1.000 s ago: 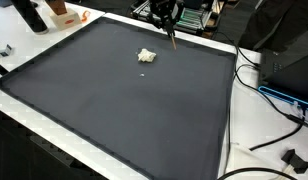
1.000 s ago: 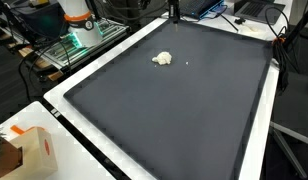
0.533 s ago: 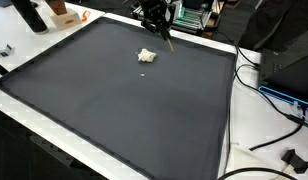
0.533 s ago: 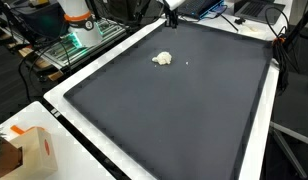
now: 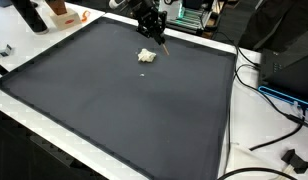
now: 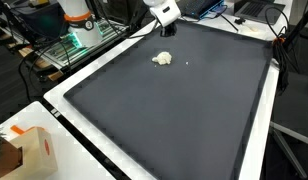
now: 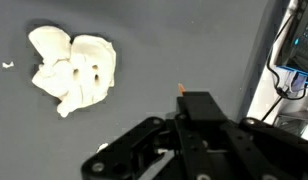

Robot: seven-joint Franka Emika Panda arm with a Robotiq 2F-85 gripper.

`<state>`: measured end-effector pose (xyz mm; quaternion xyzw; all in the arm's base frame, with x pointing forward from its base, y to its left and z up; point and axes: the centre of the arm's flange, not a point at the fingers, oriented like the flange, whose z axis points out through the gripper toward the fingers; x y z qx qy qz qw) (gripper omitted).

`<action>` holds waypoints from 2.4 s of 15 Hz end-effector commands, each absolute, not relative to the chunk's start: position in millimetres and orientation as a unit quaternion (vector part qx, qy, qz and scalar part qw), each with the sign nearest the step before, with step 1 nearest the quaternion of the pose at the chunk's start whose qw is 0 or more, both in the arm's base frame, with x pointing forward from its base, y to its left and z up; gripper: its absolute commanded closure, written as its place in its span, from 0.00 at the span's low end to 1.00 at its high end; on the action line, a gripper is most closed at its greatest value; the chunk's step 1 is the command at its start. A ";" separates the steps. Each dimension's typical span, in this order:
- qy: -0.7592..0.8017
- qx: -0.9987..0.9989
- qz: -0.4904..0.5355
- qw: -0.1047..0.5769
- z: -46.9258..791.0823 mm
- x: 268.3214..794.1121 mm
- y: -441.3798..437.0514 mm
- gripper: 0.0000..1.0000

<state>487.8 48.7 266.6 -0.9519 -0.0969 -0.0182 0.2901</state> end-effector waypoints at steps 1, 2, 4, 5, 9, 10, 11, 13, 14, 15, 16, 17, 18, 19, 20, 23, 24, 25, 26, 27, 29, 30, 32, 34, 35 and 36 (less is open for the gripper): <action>-0.076 -0.945 -0.018 0.317 256.0 493.4 34.2 0.97; -0.071 -0.944 -0.018 0.321 254.8 494.9 31.0 0.97; -0.061 -0.943 -0.018 0.327 252.6 497.6 25.9 0.97; -0.056 -0.942 -0.018 0.330 251.6 498.9 23.6 0.97; -0.033 -0.940 -0.017 0.338 246.7 504.5 14.0 0.97; -0.028 -0.940 -0.017 0.339 245.2 505.6 12.1 0.97; -0.022 -0.941 -0.017 0.338 243.8 506.6 10.5 0.97; -0.012 -0.942 -0.017 0.335 241.5 508.6 8.0 0.97; -0.006 -0.942 -0.015 0.335 240.5 509.6 7.2 0.97; -0.002 -0.942 -0.014 0.334 239.4 510.4 6.4 0.97; 0.003 -0.943 -0.012 0.332 238.5 510.8 5.6 0.97; 0.009 -0.943 -0.010 0.331 237.8 511.0 4.9 0.97; 0.017 -0.943 -0.006 0.331 237.9 510.9 4.3 0.97; 0.022 -0.943 -0.005 0.331 237.9 510.7 3.6 0.97; 0.029 -0.944 -0.003 0.328 238.7 510.4 3.1 0.97; 0.048 -0.946 -0.001 0.322 243.2 510.0 2.3 0.97; 0.053 -0.947 -0.002 0.317 245.2 510.0 2.3 0.97; 0.058 -0.948 -0.003 0.312 247.8 510.0 2.7 0.97; 0.063 -0.950 -0.006 0.306 250.1 510.4 2.4 0.97; 0.067 -0.952 -0.009 0.300 252.8 510.5 2.3 0.97; 0.073 -0.956 -0.016 0.285 258.5 510.6 2.8 0.97; 0.075 -0.957 -0.020 0.278 261.1 510.7 3.1 0.97; 0.076 -0.962 -0.027 0.261 268.2 510.3 4.5 0.97; 0.074 -0.967 -0.033 0.241 276.0 509.1 6.9 0.97; 0.072 -0.970 -0.036 0.229 280.0 508.1 8.0 0.97; 0.067 -0.973 -0.038 0.217 284.3 506.5 9.9 0.97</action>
